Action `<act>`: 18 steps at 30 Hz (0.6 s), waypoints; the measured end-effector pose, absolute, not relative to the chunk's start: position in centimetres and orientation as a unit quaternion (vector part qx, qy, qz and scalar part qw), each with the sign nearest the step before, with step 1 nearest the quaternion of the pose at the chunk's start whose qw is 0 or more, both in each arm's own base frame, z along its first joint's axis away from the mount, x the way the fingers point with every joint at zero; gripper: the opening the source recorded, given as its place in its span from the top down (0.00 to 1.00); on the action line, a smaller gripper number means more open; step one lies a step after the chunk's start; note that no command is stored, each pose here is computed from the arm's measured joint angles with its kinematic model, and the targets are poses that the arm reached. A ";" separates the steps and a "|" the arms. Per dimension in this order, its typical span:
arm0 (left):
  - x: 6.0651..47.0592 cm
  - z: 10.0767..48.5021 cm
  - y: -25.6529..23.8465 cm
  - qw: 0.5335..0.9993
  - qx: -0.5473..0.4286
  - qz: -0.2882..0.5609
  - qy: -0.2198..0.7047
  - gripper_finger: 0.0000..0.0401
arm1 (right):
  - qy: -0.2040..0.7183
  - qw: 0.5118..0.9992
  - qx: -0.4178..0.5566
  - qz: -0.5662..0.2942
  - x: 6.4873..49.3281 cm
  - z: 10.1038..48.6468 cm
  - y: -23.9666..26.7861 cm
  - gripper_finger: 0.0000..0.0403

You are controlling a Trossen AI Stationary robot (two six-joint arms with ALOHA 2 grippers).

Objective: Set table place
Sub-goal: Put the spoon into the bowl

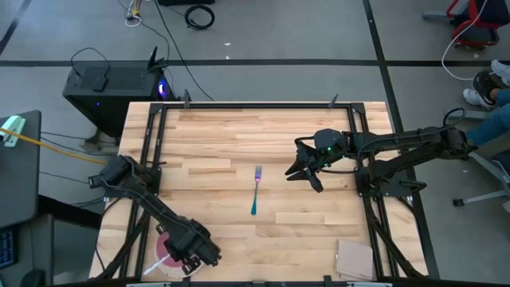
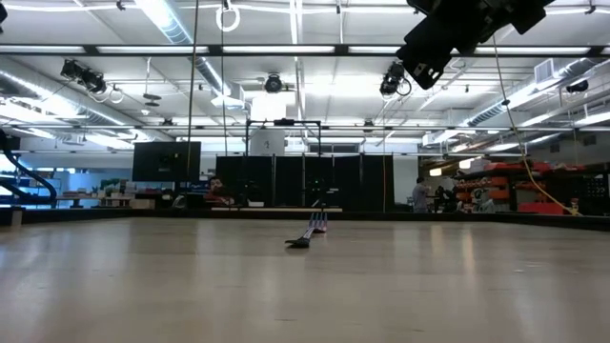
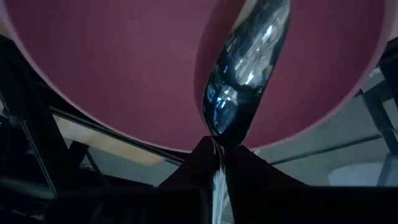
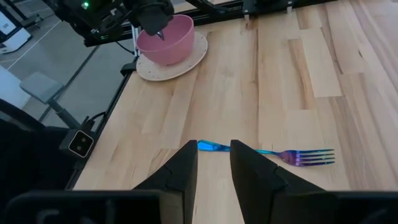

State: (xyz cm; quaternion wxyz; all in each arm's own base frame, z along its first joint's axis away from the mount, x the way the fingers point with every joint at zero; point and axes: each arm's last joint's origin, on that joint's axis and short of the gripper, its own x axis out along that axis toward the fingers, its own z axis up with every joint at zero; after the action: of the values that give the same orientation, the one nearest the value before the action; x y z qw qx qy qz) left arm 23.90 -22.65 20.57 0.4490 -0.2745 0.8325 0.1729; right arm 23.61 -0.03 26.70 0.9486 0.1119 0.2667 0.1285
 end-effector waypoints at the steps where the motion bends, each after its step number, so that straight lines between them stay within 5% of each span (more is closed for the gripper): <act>1: 24.0 20.5 -22.6 0.448 -0.275 0.174 0.833 0.93 | 0.267 0.949 0.112 0.129 23.6 26.7 0.0 0.75; 18: 24.8 18.2 -22.7 0.430 -0.247 0.140 0.857 0.90 | 0.264 0.949 0.111 0.129 23.6 26.7 0.0 0.75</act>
State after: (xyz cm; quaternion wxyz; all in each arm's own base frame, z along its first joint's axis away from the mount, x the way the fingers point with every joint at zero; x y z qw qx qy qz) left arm 24.84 -22.72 18.19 0.4305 -0.2468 0.8569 0.1400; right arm 23.64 -0.03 26.75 0.9494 0.1111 0.2639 0.1290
